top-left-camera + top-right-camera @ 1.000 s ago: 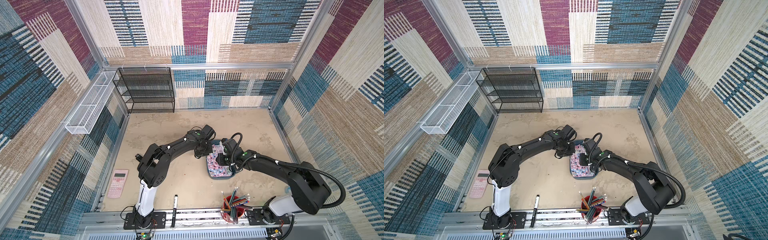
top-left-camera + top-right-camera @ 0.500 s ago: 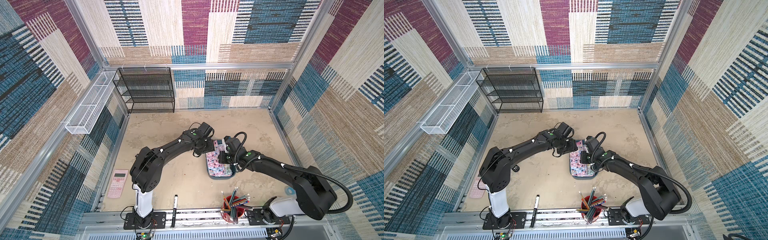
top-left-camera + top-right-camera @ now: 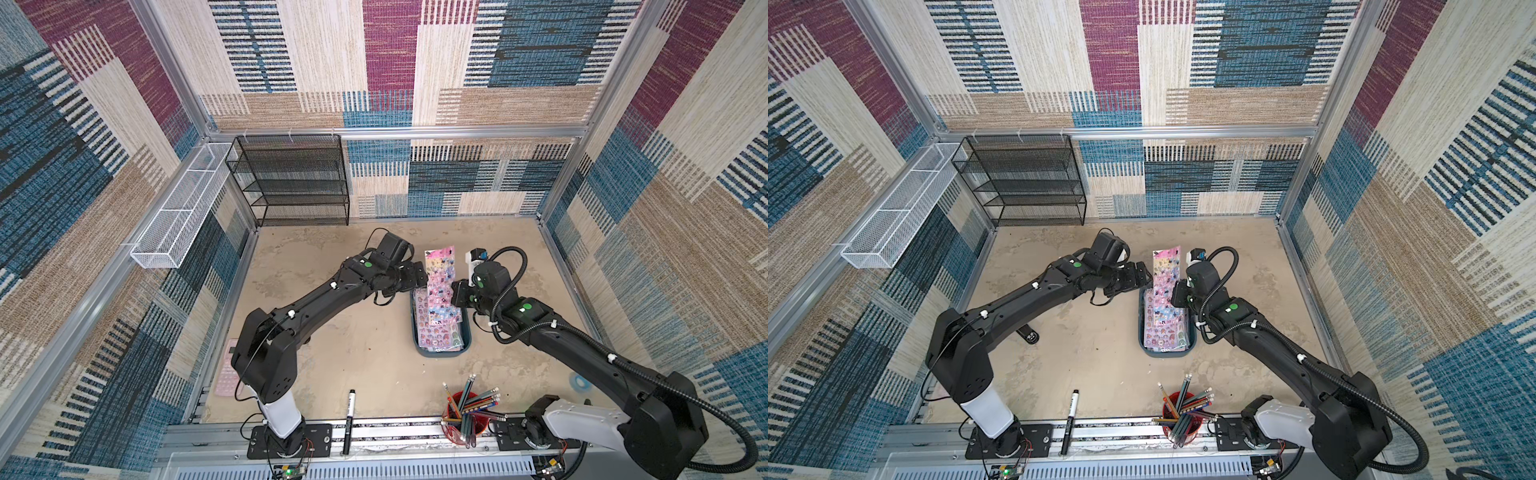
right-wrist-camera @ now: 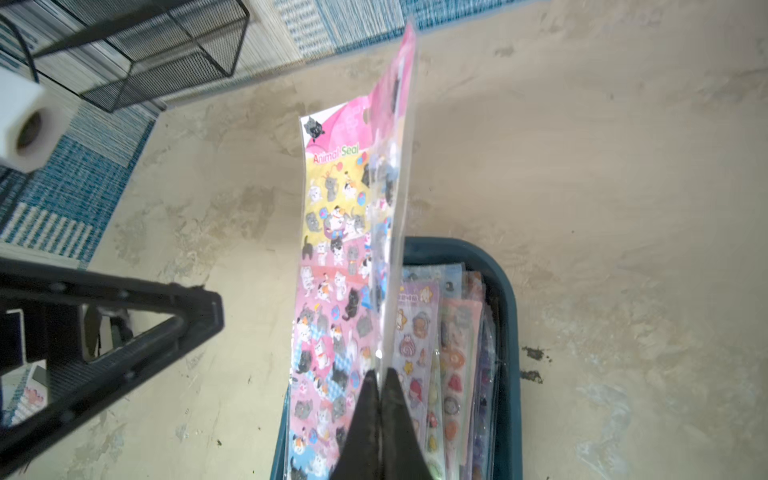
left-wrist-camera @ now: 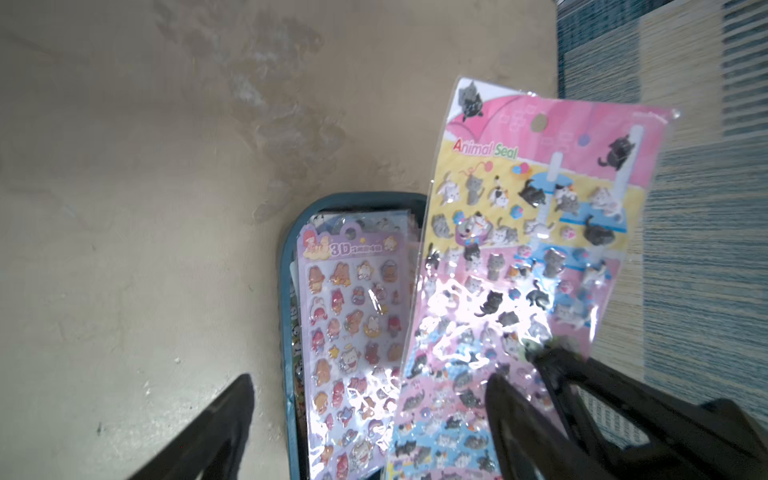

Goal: Take the stickers out of the storage box
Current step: Pick up the sticker from the storage box.

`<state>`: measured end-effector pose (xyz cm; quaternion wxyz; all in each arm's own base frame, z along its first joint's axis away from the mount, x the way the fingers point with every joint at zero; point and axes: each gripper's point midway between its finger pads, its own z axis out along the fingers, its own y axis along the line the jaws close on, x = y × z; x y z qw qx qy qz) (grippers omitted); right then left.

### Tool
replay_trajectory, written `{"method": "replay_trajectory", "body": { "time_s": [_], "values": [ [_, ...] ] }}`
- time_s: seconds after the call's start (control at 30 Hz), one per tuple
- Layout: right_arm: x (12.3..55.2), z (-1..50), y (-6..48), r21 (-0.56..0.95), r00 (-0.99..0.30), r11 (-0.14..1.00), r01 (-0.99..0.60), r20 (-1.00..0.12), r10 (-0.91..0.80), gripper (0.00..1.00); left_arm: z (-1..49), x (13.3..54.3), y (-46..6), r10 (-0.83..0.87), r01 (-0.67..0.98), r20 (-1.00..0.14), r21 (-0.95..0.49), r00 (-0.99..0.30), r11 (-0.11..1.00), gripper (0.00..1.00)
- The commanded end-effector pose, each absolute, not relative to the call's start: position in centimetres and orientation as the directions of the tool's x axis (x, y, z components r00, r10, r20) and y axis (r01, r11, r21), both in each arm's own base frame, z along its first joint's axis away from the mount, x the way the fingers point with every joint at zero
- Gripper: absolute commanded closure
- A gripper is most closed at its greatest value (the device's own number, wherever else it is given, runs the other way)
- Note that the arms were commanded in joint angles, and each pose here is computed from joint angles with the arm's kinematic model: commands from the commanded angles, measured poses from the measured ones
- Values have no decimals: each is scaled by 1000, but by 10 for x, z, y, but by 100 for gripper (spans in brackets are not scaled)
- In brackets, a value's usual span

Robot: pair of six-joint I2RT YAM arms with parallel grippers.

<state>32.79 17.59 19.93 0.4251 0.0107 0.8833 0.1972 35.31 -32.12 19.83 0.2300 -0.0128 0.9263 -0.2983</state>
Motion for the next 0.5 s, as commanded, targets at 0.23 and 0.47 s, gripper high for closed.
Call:
{"method": "replay_trajectory", "body": {
  "time_s": [0.23,0.47],
  "values": [
    [338,293,185,391,-431,863,-320,-871,235,100,282,369,-321,-130,423,-638,-634,-759,647,16],
    [337,312,196,450,-438,802,-393,-858,267,100,304,362,-320,-93,539,-675,-657,-732,526,18]
  ]
}}
